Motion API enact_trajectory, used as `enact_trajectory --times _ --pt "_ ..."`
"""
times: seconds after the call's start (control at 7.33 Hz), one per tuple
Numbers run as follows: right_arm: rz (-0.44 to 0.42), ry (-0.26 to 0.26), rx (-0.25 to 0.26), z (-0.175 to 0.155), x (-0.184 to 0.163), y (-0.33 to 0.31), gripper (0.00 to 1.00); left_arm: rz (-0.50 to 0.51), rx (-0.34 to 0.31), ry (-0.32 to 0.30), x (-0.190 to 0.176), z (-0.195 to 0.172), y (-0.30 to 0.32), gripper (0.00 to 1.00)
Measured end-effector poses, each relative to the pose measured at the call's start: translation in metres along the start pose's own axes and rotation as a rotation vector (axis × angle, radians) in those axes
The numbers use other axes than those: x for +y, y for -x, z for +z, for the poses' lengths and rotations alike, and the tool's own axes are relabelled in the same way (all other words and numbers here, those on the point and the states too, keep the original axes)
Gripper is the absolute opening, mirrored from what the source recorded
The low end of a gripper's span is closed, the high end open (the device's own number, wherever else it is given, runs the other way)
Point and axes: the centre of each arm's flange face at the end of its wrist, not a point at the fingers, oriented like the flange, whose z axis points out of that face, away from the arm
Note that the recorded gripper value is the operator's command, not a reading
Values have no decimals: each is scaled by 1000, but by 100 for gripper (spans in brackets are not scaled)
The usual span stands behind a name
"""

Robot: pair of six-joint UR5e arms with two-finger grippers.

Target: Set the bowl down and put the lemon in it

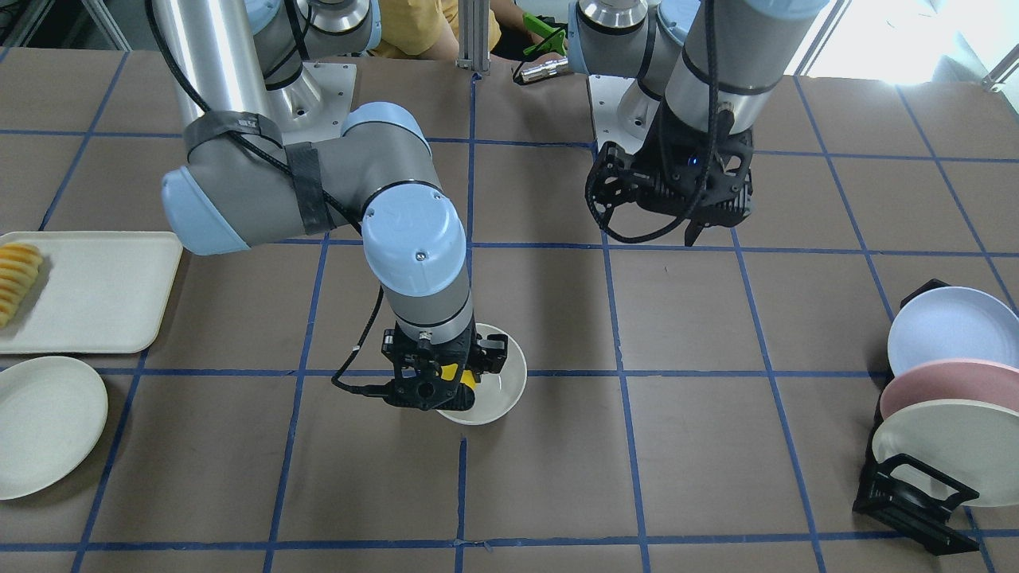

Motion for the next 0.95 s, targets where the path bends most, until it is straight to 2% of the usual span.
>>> enact_trajectory --times 0.27,0.41,0.68,0.95 --pt "11 32 -21 21 2 12 0 2 -11 -11 12 -10 3 100" --pt "16 49 -24 29 3 13 3 4 -21 -12 14 -11 4 100" --pt "20 76 -18 46 2 14 37 -6 -61 -19 16 -22 9 100" --pt "24 104 -5 63 4 11 55 -27 -65 -25 17 -27 11 100"
